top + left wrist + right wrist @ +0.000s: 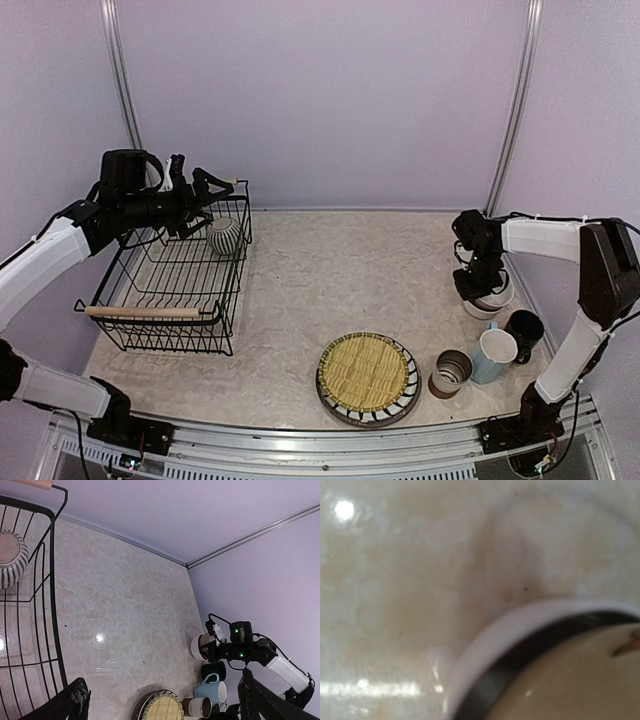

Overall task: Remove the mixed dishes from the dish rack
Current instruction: Place the bowl in the bowl, then move the cup to the dish rack, then grab the cup from the dish rack.

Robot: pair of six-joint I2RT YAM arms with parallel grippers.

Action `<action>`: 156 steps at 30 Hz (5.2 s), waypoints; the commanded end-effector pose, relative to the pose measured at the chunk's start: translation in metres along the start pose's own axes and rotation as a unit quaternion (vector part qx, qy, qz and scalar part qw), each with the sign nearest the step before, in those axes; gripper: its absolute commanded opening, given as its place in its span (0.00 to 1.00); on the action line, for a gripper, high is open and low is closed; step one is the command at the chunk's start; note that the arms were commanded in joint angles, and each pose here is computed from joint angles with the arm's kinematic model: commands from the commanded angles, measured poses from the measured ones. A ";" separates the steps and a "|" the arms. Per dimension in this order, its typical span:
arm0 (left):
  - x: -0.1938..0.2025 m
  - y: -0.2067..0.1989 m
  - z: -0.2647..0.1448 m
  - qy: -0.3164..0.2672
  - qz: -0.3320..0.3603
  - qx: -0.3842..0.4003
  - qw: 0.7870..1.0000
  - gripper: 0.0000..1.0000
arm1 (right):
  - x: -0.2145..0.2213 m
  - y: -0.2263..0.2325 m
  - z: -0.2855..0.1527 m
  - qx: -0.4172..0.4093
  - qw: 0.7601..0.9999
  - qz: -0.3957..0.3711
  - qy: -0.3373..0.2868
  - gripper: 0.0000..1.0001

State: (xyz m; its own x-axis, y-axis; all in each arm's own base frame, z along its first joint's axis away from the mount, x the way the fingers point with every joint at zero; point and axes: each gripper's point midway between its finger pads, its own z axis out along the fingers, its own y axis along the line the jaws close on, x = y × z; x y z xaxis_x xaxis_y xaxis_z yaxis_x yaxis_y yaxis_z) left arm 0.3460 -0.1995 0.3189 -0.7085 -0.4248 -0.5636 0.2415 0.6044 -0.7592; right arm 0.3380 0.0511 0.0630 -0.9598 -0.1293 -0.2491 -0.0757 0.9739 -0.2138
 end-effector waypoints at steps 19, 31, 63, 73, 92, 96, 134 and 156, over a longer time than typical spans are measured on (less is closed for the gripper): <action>-0.026 0.104 0.001 -0.002 -0.086 -0.154 0.984 0.99 | -0.035 -0.018 -0.076 -0.019 0.992 0.034 -0.123 0.78; -0.046 0.176 0.052 -0.044 -0.264 -0.121 0.956 0.99 | -0.038 -0.009 -0.135 -0.101 0.969 0.058 -0.219 0.87; -0.049 0.295 0.149 -0.149 -0.293 -0.191 0.925 0.99 | -0.022 0.001 -0.130 -0.131 0.965 0.064 -0.219 0.89; -0.037 0.299 0.161 -0.142 -0.282 -0.198 0.928 0.99 | -0.024 0.003 -0.130 -0.136 0.964 0.064 -0.220 0.89; 0.010 0.320 0.137 -0.107 -0.319 -0.251 0.908 0.92 | -0.021 0.000 -0.133 -0.135 0.962 0.068 -0.226 0.89; 0.030 0.314 0.115 -0.092 -0.301 -0.275 0.909 0.89 | -0.021 0.001 -0.131 -0.135 0.963 0.069 -0.223 0.89; -0.025 0.259 0.072 0.012 -0.205 -0.451 0.869 0.89 | -0.018 0.004 -0.119 -0.131 0.966 0.061 -0.212 0.89; 0.005 0.292 0.108 0.044 -0.258 -0.458 0.850 0.30 | -0.021 0.008 -0.119 -0.142 0.963 0.065 -0.218 0.89</action>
State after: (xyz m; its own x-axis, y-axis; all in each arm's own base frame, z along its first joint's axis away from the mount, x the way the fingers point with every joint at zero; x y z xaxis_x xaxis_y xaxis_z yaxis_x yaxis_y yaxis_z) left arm 0.4894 -0.0944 0.0651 -0.6232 -0.7588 -0.1894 -0.6949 0.6483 -0.3111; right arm 0.3243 0.0809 0.1771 -0.7704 -0.0208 -0.6373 -0.0921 0.9926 0.0790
